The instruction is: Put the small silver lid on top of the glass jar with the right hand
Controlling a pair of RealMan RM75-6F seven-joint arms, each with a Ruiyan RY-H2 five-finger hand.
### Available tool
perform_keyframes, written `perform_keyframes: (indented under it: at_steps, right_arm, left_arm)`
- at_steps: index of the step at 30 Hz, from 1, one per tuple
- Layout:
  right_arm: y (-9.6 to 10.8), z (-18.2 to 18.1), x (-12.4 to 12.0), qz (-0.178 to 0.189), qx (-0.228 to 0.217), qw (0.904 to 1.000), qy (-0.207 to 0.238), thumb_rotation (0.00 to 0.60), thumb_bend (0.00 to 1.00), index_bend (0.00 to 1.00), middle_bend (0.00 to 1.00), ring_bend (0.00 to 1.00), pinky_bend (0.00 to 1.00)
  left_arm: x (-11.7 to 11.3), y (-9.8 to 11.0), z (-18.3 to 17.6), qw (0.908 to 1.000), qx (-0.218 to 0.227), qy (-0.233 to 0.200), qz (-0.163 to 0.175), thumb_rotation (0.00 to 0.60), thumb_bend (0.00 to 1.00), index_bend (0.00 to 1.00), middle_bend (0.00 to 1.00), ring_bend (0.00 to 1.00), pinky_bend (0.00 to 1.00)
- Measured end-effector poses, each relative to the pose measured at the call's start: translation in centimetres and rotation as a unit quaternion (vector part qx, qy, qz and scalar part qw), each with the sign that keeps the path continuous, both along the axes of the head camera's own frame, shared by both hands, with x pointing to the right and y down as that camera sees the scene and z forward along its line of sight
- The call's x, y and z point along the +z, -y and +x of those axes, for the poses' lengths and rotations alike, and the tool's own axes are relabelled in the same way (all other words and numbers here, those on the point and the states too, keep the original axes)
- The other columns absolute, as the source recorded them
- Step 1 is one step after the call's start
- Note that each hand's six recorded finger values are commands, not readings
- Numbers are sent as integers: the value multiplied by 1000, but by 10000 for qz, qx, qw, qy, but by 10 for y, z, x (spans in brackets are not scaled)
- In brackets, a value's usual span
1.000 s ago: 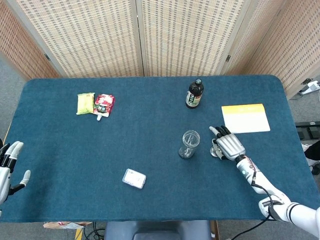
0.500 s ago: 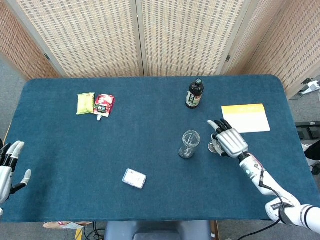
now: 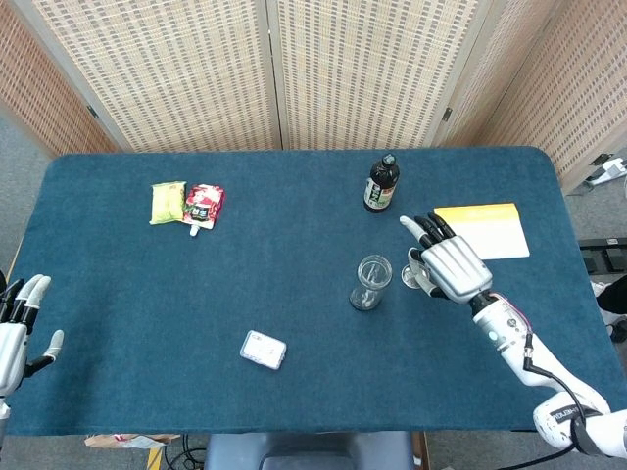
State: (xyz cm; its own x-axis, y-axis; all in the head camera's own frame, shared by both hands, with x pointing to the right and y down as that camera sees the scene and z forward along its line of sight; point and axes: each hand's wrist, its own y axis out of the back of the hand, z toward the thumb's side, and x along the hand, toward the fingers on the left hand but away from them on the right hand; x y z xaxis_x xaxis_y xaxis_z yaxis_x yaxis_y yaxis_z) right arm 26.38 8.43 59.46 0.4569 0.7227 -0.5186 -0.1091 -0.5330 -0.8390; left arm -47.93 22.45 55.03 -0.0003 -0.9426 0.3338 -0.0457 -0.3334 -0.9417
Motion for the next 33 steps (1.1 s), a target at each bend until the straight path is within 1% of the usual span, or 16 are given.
perform_keyframes:
  at_steps: [5, 10, 22, 33]
  right_arm:
    - [8, -11, -16, 114, 7, 9999, 117, 600, 473, 596, 38, 0, 0]
    - [14, -21, -19, 141, -10, 9997, 189, 600, 473, 597, 38, 0, 0]
    - [23, -53, -14, 148, -171, 9992, 319, 600, 473, 596, 38, 0, 0]
    - [21, -67, 0, 39, -261, 9992, 300, 600, 472, 596, 38, 0, 0]
  left_arm:
    - [-1, 0, -1, 10000, -15, -30, 2, 600, 350, 0, 84, 0, 109]
    - [-1, 0, -2, 10000, -30, -63, -10, 600, 349, 0, 84, 0, 110]
    - [-5, 2, -8, 9998, -108, -179, -2, 600, 349, 0, 84, 0, 110]
    - [-11, 0, -9, 9996, -114, -255, 67, 600, 350, 0, 84, 0, 109]
